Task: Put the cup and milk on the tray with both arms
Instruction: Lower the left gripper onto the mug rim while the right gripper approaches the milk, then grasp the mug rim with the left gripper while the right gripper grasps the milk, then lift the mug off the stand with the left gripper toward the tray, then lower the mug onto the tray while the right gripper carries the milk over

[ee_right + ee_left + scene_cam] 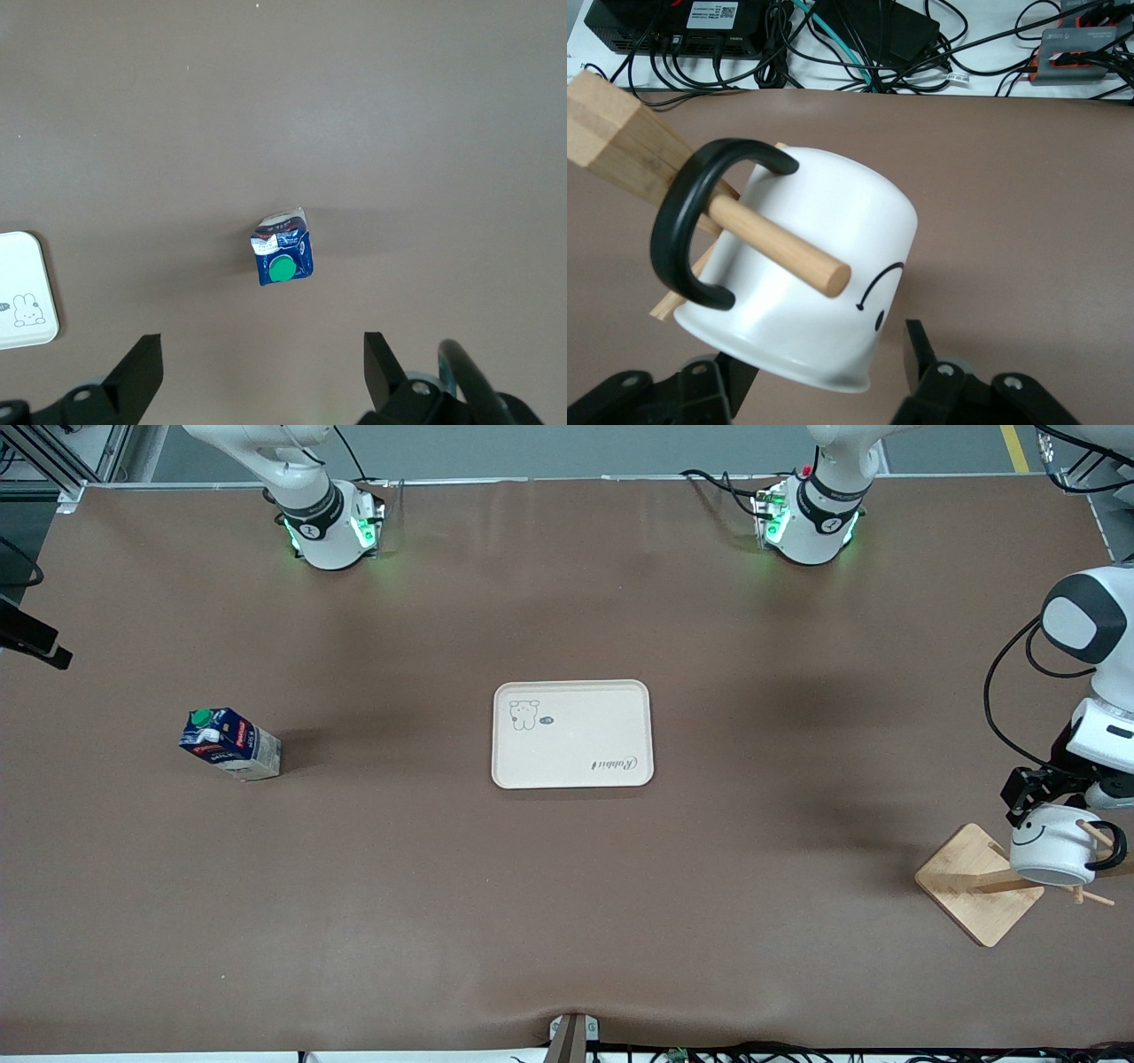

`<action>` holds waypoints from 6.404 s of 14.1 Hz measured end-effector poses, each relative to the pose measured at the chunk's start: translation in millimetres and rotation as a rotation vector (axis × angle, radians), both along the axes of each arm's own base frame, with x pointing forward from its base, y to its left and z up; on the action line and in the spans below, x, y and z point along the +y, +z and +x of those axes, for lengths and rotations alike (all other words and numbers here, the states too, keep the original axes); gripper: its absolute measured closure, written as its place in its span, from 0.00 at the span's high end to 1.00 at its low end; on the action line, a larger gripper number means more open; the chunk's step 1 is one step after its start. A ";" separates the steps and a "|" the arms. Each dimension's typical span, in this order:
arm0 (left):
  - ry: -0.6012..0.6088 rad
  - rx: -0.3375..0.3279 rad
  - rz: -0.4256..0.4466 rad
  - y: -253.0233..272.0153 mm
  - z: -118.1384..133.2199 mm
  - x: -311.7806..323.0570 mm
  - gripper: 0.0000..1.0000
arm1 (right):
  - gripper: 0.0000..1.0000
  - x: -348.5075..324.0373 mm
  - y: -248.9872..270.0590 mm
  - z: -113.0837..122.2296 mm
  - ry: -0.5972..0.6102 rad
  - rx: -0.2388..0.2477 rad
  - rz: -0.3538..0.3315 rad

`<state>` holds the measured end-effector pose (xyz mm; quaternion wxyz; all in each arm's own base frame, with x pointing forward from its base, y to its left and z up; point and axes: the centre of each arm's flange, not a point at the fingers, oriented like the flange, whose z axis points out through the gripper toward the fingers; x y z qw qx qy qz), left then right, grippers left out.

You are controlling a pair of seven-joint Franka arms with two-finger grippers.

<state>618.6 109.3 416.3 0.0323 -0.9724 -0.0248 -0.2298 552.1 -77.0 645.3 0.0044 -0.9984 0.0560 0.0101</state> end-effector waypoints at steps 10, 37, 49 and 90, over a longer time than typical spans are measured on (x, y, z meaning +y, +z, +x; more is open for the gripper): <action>-0.031 -0.004 -0.002 1.8 3.5 -17.6 0.11 | 1.00 -0.2 -87.1 22.8 0.000 0.187 0.021; -0.001 0.374 -0.165 44.5 -27.1 -267.8 0.10 | 1.00 8.8 -269.2 7.1 -0.007 0.125 0.002; 0.306 0.651 -0.225 -12.4 -69.8 -441.2 0.10 | 0.76 5.5 -311.4 -17.0 0.025 -0.010 -0.055; 0.849 0.991 -0.644 -106.4 19.1 -452.8 1.00 | 0.51 418.1 -212.3 5.2 -0.138 0.224 -0.005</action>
